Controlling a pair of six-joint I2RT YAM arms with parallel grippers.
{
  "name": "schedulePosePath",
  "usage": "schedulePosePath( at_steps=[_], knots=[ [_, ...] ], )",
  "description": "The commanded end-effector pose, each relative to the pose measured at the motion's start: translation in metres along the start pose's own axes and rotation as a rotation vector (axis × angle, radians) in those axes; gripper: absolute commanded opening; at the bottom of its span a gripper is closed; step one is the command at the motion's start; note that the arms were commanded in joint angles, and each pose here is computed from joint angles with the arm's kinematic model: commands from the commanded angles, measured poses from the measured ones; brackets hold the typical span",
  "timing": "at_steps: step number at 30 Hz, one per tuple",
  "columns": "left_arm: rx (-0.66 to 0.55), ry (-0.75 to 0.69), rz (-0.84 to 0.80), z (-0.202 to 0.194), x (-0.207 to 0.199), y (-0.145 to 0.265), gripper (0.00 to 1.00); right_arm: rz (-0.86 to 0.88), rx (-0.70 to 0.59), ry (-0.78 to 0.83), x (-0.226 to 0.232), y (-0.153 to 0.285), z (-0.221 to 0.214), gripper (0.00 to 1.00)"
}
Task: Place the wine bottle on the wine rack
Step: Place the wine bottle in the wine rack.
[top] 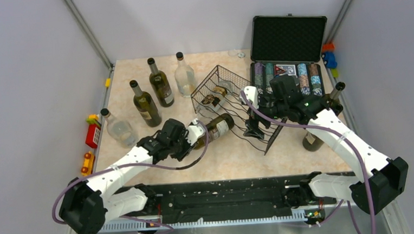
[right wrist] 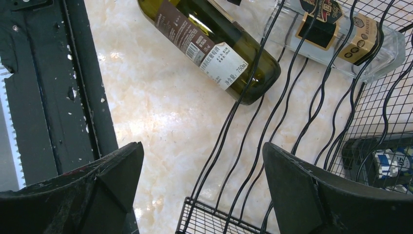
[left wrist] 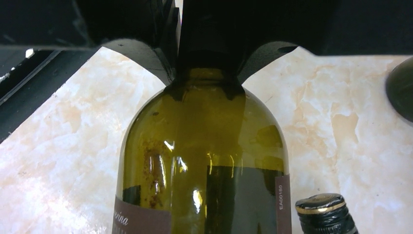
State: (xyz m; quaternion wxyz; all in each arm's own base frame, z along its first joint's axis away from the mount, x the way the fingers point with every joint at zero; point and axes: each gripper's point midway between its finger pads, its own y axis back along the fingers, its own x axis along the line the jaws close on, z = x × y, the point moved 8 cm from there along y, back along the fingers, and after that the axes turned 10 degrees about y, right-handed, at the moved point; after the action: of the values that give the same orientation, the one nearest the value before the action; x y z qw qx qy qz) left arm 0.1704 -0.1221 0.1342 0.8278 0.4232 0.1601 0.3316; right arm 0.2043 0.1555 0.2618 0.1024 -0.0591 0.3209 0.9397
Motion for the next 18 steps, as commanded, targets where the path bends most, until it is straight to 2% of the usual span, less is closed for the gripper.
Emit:
schedulePosePath(
  at_steps=[1, 18],
  knots=[
    [-0.200, 0.048, -0.044, 0.037, -0.003, -0.008, 0.00, 0.004, -0.026, 0.012, -0.002, 0.001, 0.004, 0.95],
    [-0.291, 0.268, -0.099, 0.078, -0.006, -0.044, 0.00, 0.003, -0.004, 0.017, -0.004, -0.002, 0.000, 0.95]
  ],
)
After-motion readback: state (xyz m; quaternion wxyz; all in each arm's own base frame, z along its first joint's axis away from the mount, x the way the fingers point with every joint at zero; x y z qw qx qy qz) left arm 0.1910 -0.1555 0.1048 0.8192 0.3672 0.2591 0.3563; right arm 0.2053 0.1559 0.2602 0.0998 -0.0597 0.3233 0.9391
